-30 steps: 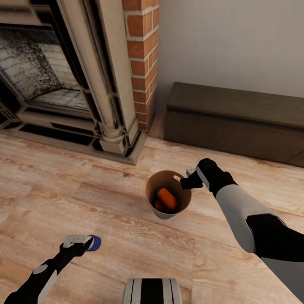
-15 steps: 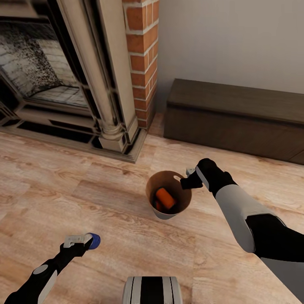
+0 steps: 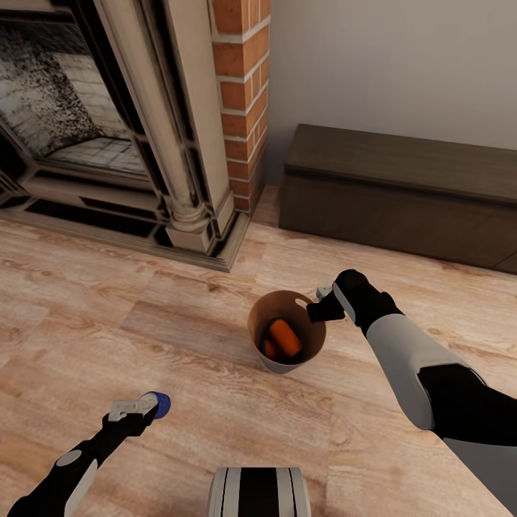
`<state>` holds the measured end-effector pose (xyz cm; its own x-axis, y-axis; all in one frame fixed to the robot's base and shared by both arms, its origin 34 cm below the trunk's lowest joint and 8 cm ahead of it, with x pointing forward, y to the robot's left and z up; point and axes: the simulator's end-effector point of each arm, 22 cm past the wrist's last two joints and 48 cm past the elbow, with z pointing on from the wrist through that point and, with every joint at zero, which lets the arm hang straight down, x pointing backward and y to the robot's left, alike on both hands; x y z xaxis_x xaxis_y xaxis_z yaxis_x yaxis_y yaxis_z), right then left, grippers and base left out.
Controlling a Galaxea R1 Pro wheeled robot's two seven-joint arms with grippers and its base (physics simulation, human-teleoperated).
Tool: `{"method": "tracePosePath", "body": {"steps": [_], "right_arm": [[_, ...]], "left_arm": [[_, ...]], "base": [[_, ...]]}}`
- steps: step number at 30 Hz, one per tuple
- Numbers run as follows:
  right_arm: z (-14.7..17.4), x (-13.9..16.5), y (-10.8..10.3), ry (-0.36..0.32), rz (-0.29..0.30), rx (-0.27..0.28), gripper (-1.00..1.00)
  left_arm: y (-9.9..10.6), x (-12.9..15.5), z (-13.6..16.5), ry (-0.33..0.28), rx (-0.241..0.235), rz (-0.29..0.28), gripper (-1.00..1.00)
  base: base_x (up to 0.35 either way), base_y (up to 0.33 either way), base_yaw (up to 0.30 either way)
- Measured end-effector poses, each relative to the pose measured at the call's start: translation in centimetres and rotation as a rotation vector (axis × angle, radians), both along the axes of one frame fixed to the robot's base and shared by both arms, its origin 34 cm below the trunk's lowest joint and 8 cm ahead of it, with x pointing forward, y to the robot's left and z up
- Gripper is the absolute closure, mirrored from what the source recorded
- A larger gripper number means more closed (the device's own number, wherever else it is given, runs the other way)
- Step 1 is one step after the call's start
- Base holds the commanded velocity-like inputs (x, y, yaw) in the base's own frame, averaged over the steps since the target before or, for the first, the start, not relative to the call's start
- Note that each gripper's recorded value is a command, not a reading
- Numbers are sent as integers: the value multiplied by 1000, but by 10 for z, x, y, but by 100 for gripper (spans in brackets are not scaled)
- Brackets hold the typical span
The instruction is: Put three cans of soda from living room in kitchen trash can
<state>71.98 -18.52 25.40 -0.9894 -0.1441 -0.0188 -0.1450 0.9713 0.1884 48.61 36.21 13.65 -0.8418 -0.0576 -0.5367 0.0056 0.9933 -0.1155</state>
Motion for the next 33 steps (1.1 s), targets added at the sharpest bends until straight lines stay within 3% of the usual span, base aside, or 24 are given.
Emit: {"method": "tracePosePath", "body": {"steps": [26, 33], "right_arm": [[0, 0, 1, 0, 3, -1, 100], [-20, -8, -2, 28, 8, -11, 100]], "left_arm": [[0, 1, 1, -4, -1, 2, -100], [1, -11, -12, 29, 3, 5, -100]], "base": [[29, -22, 0], [0, 0, 0]]}}
